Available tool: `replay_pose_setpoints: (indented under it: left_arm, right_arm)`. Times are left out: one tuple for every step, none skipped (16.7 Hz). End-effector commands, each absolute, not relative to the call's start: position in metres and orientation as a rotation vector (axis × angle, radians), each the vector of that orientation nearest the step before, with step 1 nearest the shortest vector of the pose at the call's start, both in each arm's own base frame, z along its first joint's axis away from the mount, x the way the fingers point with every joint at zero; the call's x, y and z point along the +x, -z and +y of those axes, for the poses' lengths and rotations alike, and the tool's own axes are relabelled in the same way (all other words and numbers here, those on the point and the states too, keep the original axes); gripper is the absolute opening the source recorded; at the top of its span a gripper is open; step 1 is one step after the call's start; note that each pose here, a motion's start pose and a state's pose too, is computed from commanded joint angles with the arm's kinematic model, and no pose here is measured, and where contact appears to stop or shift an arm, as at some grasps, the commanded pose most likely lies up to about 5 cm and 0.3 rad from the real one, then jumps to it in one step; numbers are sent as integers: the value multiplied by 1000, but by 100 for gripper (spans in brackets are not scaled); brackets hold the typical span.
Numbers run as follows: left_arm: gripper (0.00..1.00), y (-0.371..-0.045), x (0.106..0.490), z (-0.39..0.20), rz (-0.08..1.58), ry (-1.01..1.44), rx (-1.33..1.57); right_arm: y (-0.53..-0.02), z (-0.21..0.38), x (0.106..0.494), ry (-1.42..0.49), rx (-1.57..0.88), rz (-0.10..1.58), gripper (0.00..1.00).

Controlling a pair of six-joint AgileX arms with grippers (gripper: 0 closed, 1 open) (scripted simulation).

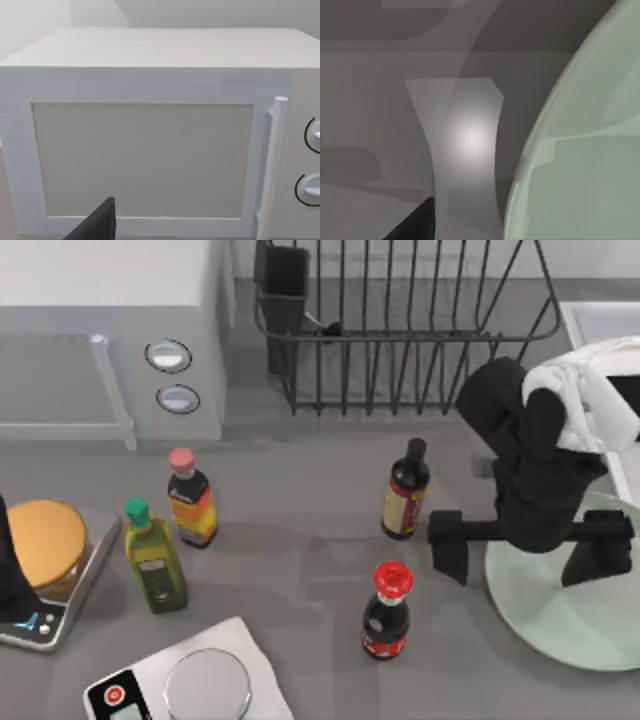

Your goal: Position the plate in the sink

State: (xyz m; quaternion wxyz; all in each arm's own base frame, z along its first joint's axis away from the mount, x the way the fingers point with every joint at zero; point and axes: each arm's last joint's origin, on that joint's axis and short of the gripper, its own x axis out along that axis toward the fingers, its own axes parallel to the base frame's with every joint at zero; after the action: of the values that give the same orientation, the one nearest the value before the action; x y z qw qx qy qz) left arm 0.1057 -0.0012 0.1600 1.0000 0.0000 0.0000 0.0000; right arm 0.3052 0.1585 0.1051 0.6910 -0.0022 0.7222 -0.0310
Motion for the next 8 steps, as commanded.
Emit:
replay_pose_setpoints:
  left_arm:
    - [100,-160,106,-1,0,0,0]
    - [100,-160,106,-1,0,0,0]
    - [100,-160,106,-1,0,0,0]
    - [100,-160,106,-1,0,0,0]
    - [100,-160,106,-1,0,0,0]
    - [100,-160,106,-1,0,0,0]
    - [100,-160,106,-1,0,0,0]
    - [100,-160,106,-1,0,0,0]
  right_arm:
    - [-99,160,304,58,-2,1607,100]
    - [-96,163,302,44,1,1597,100]
    - [-93,166,301,29,4,1586,100]
    - [-92,168,301,16,7,1577,100]
    - [-92,169,300,9,8,1571,100]
    - [-92,169,300,8,8,1571,100]
    - [-92,169,300,8,8,1571,100]
    - [-92,169,300,8,8,1571,100]
